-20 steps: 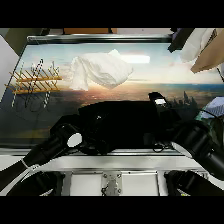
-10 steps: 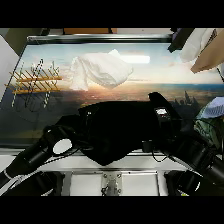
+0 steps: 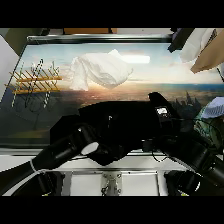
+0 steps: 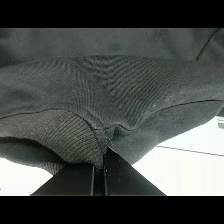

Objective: Fold the clothes and pants, and hang the long-sleeved shirts on hangers.

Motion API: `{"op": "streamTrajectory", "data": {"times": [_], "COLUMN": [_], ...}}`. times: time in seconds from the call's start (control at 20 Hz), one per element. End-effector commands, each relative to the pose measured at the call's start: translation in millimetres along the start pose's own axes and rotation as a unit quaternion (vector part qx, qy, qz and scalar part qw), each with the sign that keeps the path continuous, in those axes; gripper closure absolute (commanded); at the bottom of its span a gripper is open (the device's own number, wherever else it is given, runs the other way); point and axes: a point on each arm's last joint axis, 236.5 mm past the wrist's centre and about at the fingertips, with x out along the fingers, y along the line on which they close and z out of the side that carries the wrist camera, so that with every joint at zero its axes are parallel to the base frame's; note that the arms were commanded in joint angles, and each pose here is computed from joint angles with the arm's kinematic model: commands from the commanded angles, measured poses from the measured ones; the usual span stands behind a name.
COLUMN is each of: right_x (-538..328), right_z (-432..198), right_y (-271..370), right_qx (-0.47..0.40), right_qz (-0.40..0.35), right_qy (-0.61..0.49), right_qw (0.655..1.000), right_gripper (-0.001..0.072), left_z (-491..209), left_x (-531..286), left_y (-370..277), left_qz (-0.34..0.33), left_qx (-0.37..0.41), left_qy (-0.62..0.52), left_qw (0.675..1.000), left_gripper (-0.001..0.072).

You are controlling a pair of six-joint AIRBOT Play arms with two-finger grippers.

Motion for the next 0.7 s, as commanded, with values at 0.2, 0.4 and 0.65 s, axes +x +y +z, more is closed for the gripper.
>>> {"op": "streamTrajectory", "data": {"times": [0.2,0.4,0.65], "right_x": [-14.3,-17.1,-27.6], "right_z": [5.1,4.5,11.7], "right_y": [-2.3,-3.1,-19.5], "right_qx": [0.005,0.006,-0.017], "right_qz": [0.018,0.021,-0.005], "right_qy": [-0.028,-0.03,-0.029], "right_qw": [0.999,0.999,0.999], "right_gripper": [0.0685,0.0685,0.0685], "left_z": [-12.6,-2.5,36.2], "left_x": [44.5,48.9,4.0], "left_y": [23.7,46.0,63.9], "left_qz": [0.103,0.147,0.142], "left_qx": [-0.01,-0.026,-0.038], "left_qy": [0.023,0.01,-0.053], "left_qw": [0.994,0.989,0.988], "left_gripper": [0.0088,0.0187,0.0691]}}
